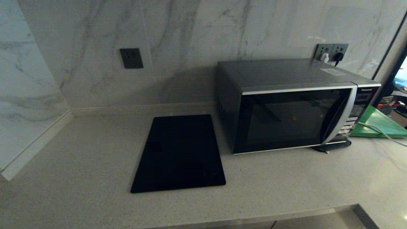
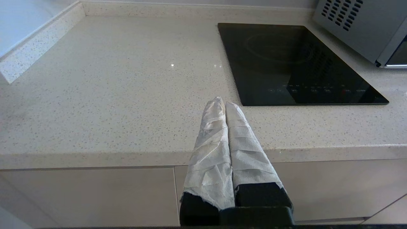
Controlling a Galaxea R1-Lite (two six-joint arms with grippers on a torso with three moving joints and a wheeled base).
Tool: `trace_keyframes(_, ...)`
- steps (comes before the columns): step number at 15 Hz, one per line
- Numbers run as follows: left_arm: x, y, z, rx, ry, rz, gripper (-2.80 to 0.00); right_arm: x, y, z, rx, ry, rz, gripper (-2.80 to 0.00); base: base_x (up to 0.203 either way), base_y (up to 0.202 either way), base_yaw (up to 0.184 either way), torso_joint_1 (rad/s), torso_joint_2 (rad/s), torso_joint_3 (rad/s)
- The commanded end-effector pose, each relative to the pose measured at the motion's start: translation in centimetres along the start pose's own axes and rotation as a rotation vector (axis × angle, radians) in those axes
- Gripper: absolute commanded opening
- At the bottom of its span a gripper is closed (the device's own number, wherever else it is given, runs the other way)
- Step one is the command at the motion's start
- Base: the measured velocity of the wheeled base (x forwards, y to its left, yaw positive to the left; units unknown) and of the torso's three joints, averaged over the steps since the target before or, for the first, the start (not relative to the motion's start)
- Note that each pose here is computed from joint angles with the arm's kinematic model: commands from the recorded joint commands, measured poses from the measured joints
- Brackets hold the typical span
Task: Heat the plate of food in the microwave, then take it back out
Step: Open the microwave oven
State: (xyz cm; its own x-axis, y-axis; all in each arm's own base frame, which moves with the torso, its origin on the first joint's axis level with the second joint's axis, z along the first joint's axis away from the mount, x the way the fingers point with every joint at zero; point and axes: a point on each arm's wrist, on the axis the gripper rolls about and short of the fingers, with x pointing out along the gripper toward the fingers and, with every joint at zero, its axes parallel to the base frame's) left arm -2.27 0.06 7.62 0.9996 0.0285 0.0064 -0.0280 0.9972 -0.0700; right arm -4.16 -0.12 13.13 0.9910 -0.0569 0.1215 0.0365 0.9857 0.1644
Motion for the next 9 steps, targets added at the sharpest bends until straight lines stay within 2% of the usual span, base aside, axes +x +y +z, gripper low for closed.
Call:
trace_keyframes(1, 0.0, 0.0, 0.0, -0.001, 0.000, 0.000, -2.80, -0.7, 0.9, 5.7, 0.004, -0.074, 0.006, -2.80, 0.000, 0.000, 0.000, 0.000, 0.00, 0.000)
trace_keyframes(4, 0.0, 0.0, 0.0, -0.001, 0.000, 0.000, -2.80, 0.1, 2.2, 12.7, -0.002, -0.080, -0.072, -2.80, 0.000, 0.000, 0.000, 0.000, 0.00, 0.000)
trace_keyframes(9, 0.0, 0.0, 0.0, -0.001, 0.000, 0.001, -2.80, 5.7, 3.4, 20.5, -0.025, -0.070, -0.296, -2.80, 0.000, 0.000, 0.000, 0.000, 0.00, 0.000)
